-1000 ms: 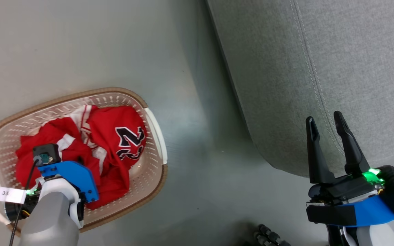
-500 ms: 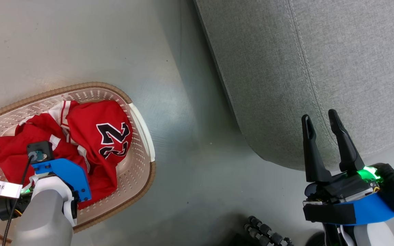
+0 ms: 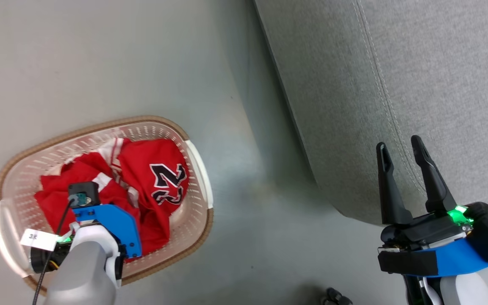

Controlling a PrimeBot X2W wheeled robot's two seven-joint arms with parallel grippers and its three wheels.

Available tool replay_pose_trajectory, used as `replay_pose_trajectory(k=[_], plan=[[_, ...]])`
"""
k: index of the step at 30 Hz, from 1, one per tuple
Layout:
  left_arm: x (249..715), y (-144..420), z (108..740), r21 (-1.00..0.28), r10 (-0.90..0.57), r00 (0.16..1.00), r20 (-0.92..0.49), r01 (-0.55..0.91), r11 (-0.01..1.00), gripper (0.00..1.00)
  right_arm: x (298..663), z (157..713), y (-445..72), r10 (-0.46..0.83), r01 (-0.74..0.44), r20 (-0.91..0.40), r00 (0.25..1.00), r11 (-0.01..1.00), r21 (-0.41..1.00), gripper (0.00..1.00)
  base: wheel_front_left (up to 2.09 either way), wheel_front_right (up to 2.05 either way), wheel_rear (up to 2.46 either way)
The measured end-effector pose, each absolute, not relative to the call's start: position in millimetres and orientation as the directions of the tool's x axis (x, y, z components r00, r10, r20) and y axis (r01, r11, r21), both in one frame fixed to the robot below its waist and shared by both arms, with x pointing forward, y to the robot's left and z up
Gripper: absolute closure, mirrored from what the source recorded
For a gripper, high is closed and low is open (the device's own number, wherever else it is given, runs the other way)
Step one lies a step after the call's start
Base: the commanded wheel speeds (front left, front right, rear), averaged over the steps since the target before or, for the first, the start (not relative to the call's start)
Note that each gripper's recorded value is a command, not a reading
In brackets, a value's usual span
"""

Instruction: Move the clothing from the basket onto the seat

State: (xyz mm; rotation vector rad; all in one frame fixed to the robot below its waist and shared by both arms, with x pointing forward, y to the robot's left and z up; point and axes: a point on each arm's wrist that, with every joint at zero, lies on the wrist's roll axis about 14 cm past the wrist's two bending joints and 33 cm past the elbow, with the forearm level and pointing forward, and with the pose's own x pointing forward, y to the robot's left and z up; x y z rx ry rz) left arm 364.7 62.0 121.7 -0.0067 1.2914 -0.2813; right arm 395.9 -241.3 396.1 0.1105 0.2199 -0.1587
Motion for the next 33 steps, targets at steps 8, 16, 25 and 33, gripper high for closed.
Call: replay_pose_trajectory(k=[8,16,25,33], plan=[[360.9,65.3,165.3,-0.187,-0.246,0.315,-0.917,0.205,0.961,1.0,401.2,423.6,-229.2,-0.097,0.109,-0.142,0.985,0.991,0.079,0.0,0.0,0.0,0.0],[351.2,73.2,216.8,-0.204,-0.287,0.414,-0.864,0.234,0.951,1.0,388.5,450.3,-213.8,-0.05,0.055,-0.076,0.996,0.996,0.074,0.0,0.0,0.0,0.0],[360.1,75.9,276.8,-0.207,-0.339,0.558,-0.757,0.287,0.935,1.0,379.1,475.1,-190.5,0.024,-0.023,-0.005,1.0,0.997,0.072,0.0,0.0,0.0,0.0],[374.6,53.6,336.9,-0.209,-0.428,0.669,-0.607,0.386,0.899,1.0,369.5,490.2,-169.0,0.089,-0.092,0.039,0.995,0.993,0.08,0.0,0.0,0.0,0.0]])
